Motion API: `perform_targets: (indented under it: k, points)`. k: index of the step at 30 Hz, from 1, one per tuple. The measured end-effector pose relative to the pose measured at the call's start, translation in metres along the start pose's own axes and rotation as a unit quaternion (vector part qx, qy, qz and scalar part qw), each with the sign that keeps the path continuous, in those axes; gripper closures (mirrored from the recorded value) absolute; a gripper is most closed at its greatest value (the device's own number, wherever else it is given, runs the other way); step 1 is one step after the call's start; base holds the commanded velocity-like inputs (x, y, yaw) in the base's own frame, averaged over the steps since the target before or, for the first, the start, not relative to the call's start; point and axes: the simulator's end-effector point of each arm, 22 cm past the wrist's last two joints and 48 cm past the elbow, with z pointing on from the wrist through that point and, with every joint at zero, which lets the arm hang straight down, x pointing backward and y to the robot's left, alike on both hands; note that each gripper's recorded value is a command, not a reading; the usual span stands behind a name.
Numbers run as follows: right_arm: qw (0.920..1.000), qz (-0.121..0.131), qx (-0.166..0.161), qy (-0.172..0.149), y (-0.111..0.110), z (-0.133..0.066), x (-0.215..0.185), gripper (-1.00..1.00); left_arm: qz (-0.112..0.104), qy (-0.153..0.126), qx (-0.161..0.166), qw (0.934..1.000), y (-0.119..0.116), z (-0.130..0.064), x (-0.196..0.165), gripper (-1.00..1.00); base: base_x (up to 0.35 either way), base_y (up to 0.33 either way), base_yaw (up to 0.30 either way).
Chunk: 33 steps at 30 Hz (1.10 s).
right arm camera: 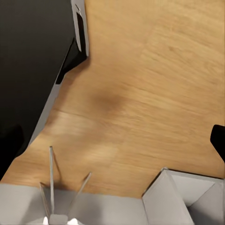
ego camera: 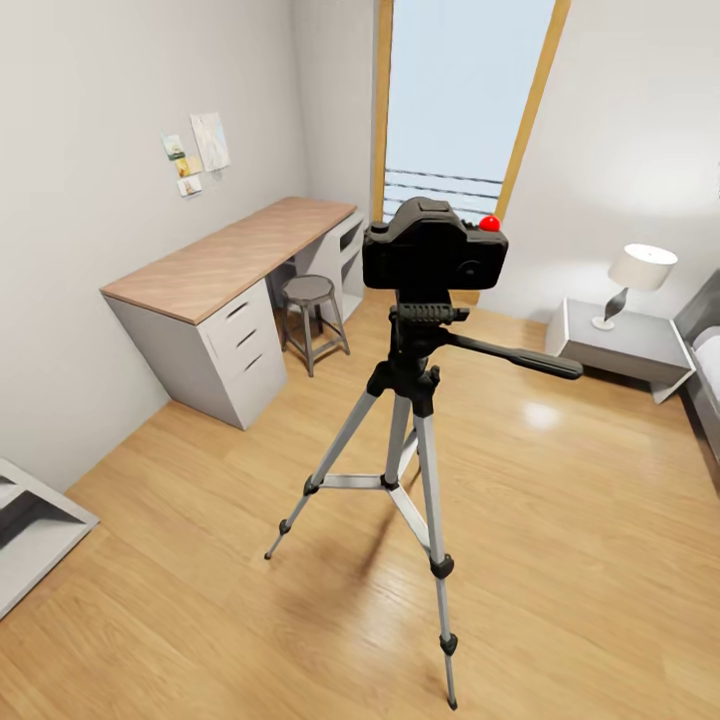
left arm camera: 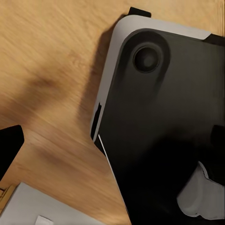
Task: Attach the digital camera to the camera tripod in the bedroom.
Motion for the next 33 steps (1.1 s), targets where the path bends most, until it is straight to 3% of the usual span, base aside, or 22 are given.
perform_targets:
  k: [11, 33]
  points:
    - [0.9995, -0.028, -0.012, -0.008, 0.008, 0.001, -0.006, -1.00, -0.002, -0.007, 0.013, 0.9999, -0.018, -0.001, -0.004, -1.00, 0.000, 0.000, 0.000]
    - [0.9987, -0.030, -0.015, -0.038, 0.011, 0.003, -0.023, -1.00, 0.001, -0.025, 0.019, 0.9995, -0.024, -0.004, -0.018, -1.00, 0.000, 0.000, 0.000]
